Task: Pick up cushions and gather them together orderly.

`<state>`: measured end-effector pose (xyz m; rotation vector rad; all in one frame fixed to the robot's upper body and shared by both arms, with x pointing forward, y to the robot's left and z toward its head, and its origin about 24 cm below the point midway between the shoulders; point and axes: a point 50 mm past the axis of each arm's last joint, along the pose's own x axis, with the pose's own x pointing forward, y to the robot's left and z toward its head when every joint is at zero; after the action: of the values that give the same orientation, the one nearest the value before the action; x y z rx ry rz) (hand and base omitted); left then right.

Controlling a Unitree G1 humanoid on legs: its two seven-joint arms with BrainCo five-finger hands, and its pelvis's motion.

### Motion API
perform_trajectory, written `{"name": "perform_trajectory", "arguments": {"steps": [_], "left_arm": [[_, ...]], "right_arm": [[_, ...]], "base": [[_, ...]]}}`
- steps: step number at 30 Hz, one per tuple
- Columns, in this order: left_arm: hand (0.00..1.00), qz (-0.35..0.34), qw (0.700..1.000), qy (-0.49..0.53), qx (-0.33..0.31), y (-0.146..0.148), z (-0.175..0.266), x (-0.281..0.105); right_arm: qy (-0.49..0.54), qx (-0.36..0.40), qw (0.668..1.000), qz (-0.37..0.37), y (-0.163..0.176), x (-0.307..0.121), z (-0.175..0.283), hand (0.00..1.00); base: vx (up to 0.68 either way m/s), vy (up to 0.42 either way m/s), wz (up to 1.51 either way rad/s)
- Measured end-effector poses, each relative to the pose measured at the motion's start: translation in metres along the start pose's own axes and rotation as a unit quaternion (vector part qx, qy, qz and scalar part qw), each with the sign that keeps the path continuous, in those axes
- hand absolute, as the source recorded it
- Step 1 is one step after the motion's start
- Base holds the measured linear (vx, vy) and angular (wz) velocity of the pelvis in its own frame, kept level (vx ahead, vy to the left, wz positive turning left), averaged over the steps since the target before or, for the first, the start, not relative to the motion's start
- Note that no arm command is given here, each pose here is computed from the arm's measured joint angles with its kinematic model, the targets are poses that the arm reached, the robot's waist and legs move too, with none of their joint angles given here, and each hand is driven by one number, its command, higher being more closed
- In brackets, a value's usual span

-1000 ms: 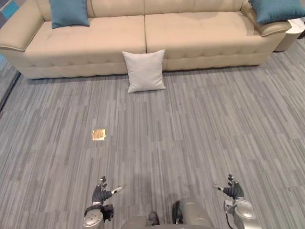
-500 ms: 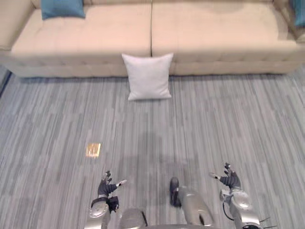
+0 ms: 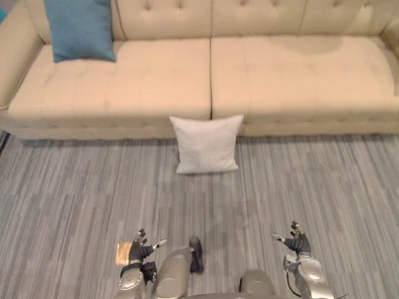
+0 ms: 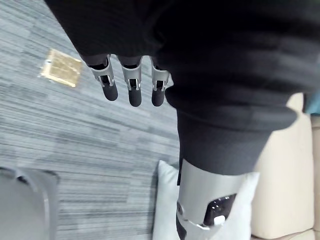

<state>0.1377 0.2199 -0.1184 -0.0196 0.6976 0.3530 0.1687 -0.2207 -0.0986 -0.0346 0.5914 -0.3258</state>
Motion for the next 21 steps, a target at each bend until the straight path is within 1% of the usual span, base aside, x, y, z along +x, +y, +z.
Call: {"name": "perform_trajectory", "arguments": {"steps": [4, 7, 8, 12, 17, 20, 21], "left_arm": [[0.0, -0.001, 1.0, -0.008, 0.002, 0.0, 0.006, 0.003], [0.0, -0.003, 1.0, -0.005, 0.006, 0.0, 0.004, 0.003], [0.0, -0.008, 1.0, 0.001, -0.002, -0.007, 0.002, 0.003], [0.0, -0.016, 1.0, 0.004, -0.02, -0.019, -0.001, 0.0], [0.0, -0.03, 0.999, 0.004, -0.032, -0.031, -0.001, -0.002], [0.0, -0.032, 0.999, 0.006, -0.03, -0.032, -0.002, -0.003], [0.0, -0.038, 0.999, 0.007, -0.026, -0.034, -0.003, -0.003]], "right_arm": [[0.005, -0.002, 1.0, -0.006, -0.005, -0.001, -0.003, 0.0], [0.035, -0.005, 0.999, -0.016, -0.013, -0.013, -0.023, 0.0], [0.045, -0.012, 0.999, -0.023, -0.018, -0.011, -0.025, 0.0], [0.012, -0.001, 1.0, -0.017, -0.013, -0.008, -0.009, 0.0], [-0.021, 0.015, 0.999, -0.022, -0.008, -0.005, 0.005, 0.0], [-0.016, 0.016, 0.999, -0.027, -0.009, -0.003, 0.004, 0.0], [-0.008, 0.014, 0.999, -0.035, -0.015, -0.004, 0.001, 0.0]], "base": [[0.58, -0.027, 0.39], [0.68, -0.165, 0.6], [0.48, -0.153, 0.47], [0.5, -0.195, 0.31], [0.4, -0.11, -0.14], [0.29, 0.07, -0.46], [0.21, 0.161, -0.3]]}}
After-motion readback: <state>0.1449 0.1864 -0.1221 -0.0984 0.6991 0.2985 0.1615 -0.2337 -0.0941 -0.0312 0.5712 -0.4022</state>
